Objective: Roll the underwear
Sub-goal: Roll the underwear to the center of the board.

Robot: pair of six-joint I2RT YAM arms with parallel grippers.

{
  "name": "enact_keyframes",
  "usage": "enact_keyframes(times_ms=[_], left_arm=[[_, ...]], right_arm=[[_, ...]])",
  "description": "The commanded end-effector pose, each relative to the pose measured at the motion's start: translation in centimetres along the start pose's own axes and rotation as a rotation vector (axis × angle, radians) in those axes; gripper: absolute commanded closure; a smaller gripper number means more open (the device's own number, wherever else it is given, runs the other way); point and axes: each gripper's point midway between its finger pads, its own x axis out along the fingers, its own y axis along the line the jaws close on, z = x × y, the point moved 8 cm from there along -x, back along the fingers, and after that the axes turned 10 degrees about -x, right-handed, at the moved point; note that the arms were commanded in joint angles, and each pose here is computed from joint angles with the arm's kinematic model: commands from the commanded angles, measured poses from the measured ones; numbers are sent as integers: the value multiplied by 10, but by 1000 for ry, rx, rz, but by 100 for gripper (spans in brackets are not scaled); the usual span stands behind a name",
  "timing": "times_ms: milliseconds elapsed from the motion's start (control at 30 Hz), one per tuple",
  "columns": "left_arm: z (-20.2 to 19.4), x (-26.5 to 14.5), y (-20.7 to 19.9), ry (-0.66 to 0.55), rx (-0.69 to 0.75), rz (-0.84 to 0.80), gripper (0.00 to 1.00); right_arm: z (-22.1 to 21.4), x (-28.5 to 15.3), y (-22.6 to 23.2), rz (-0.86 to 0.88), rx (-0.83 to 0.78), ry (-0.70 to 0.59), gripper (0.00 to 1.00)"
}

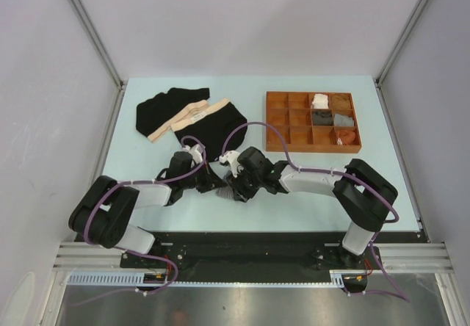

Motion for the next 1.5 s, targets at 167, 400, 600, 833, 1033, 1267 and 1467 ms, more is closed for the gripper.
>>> enact_keyframes(times_ms=[167, 400, 600, 833, 1033, 1267, 1467], left_arm=[[10, -5, -10, -40, 7, -27, 69], [18, -20, -23, -111, 103, -34, 25], [16, -19, -20, -105, 152, -62, 23], [15, -15, -18, -94, 169, -91, 23], [14, -9, -19, -74, 186, -133, 24], [10, 4, -15, -38, 192, -154, 27], [19, 20, -5, -73, 176, -64, 53]], right_arm=[[-4, 5, -20, -1, 162, -23, 100], [-10, 3, -36, 111, 379, -35, 100], [-14, 5, -48, 173, 536, -44, 100], [-27, 3, -69, 210, 701, -31, 100], [-35, 9, -76, 248, 778, -20, 100], [-38, 13, -77, 268, 828, -10, 100], [-38, 13, -77, 301, 827, -17, 100]])
